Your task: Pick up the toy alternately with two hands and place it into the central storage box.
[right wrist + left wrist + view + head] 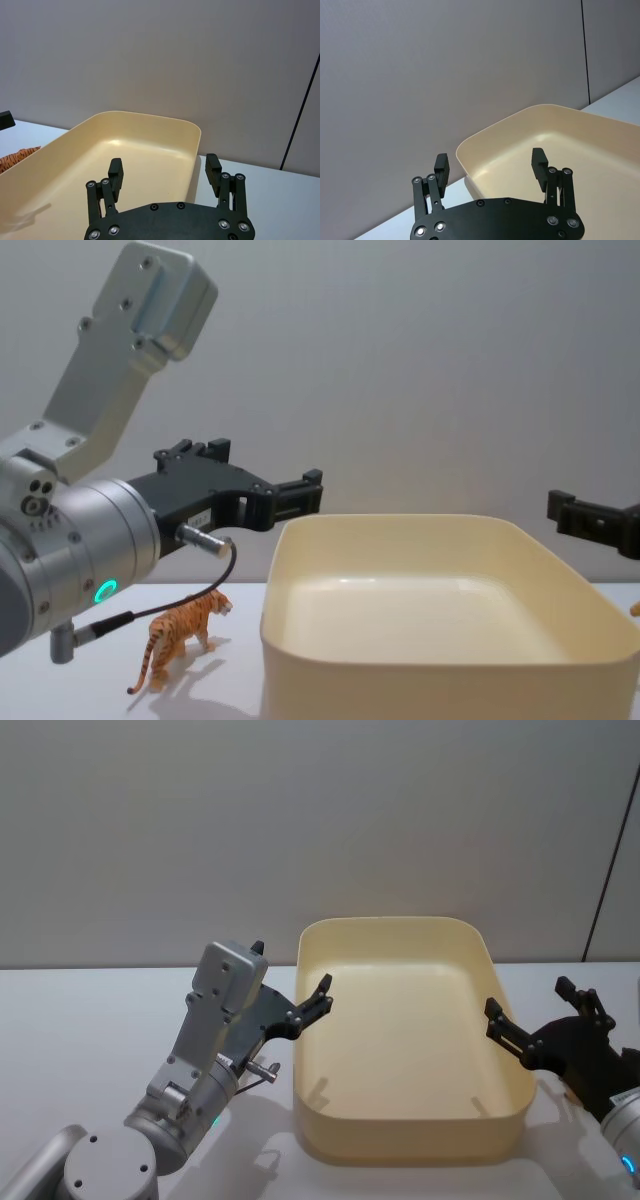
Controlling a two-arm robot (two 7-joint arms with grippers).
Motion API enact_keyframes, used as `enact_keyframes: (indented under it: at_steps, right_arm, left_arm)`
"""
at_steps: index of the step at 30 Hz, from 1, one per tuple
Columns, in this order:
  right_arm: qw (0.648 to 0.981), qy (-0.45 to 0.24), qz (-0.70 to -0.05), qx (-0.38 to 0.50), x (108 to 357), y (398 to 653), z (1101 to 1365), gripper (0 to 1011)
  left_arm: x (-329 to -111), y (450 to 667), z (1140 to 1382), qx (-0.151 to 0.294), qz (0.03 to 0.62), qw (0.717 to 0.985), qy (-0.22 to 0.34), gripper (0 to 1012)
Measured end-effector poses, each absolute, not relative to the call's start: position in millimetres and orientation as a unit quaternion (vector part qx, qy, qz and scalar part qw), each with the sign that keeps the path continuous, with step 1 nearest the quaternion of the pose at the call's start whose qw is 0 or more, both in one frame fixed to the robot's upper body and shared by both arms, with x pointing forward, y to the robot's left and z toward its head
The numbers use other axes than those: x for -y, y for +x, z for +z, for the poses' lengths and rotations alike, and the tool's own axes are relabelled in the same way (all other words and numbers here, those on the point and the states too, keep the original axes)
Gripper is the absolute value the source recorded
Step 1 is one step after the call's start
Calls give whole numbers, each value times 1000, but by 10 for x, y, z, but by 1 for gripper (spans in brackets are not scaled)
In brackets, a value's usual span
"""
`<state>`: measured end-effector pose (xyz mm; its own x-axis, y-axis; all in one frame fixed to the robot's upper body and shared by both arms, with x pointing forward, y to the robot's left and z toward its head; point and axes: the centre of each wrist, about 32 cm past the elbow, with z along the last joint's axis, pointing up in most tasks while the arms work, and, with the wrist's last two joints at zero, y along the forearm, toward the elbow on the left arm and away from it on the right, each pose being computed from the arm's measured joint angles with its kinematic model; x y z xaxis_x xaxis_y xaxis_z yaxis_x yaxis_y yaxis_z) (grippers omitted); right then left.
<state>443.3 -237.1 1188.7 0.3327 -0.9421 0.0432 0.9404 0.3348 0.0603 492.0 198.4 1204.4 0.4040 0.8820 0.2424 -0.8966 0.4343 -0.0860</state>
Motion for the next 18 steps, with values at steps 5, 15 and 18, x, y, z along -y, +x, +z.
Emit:
enact_keyframes:
  at_steps: [5, 15, 18]
  right_arm:
    - [816, 12, -577, 35, 2371, 4433, 11887, 1001]
    - [816, 12, -577, 35, 2371, 4433, 11887, 1001]
    - [816, 12, -577, 35, 2371, 4433, 11887, 1001]
  left_arm:
    - [-1984, 4920, 12044, 126, 531, 837, 29, 1001]
    - [-1984, 4920, 12044, 126, 531, 837, 29, 1001]
    - [-1984, 4920, 12044, 126, 531, 837, 29, 1001]
